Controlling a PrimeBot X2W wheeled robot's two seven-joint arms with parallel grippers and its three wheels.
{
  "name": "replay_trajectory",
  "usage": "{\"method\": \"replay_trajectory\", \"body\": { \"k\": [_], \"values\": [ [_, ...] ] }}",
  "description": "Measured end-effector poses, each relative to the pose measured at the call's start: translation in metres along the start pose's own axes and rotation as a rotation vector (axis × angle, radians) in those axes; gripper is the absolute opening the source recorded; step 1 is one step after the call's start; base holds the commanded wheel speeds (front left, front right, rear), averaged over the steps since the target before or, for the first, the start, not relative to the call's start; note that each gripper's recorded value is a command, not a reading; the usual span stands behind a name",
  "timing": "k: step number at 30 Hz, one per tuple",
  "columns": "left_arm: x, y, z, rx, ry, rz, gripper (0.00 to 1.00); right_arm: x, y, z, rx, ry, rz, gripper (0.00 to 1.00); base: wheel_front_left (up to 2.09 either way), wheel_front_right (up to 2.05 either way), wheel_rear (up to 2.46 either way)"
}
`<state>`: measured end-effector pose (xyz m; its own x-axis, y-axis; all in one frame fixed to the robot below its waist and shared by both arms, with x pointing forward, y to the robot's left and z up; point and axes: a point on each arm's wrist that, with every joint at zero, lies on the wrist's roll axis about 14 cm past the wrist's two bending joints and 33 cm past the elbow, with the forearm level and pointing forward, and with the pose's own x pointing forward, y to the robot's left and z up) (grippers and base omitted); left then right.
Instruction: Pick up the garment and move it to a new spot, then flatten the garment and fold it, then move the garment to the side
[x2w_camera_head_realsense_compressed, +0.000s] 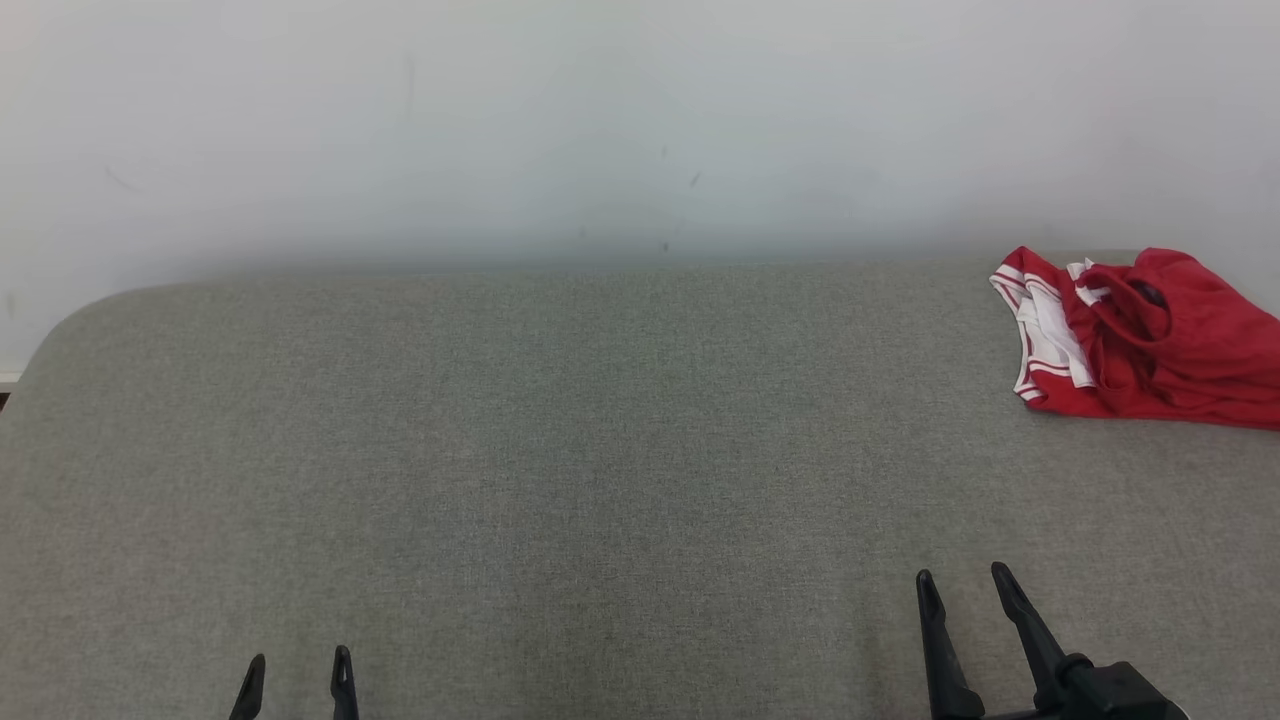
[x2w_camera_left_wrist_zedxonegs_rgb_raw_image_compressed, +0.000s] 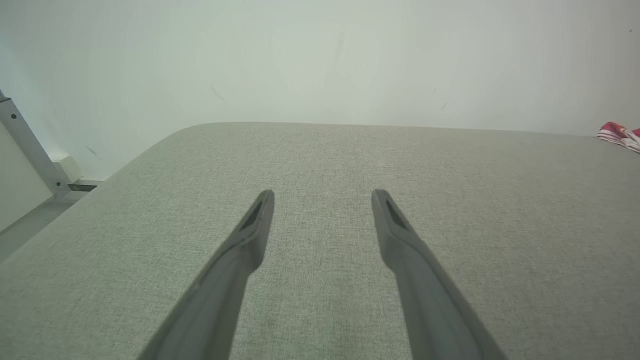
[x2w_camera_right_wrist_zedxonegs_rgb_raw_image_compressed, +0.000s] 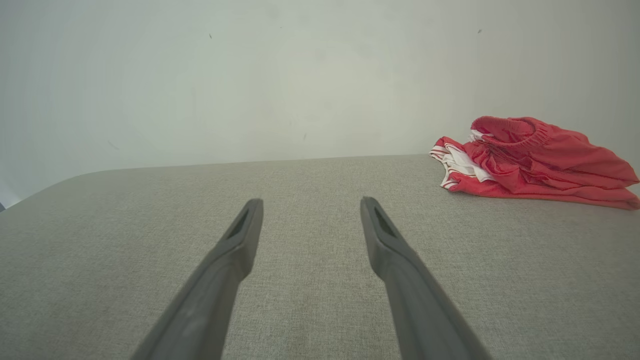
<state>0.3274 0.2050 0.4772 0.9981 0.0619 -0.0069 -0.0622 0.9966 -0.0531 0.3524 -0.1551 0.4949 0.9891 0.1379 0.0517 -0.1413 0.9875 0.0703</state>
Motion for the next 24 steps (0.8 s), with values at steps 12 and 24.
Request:
{"method": "replay_trajectory", "body": {
  "k": [12,24],
  "values": [
    [-0.004,0.002,-0.017,0.006,0.056,0.013,0.00,-0.003,0.002,-0.015,0.007,0.049,0.003,0.00,0.00,0.00,0.00],
    [-0.003,0.009,-0.029,-0.192,0.119,0.066,0.00,-0.006,-0.008,-0.025,0.206,0.085,-0.062,0.00,0.00,0.00,0.00]
  ]
}}
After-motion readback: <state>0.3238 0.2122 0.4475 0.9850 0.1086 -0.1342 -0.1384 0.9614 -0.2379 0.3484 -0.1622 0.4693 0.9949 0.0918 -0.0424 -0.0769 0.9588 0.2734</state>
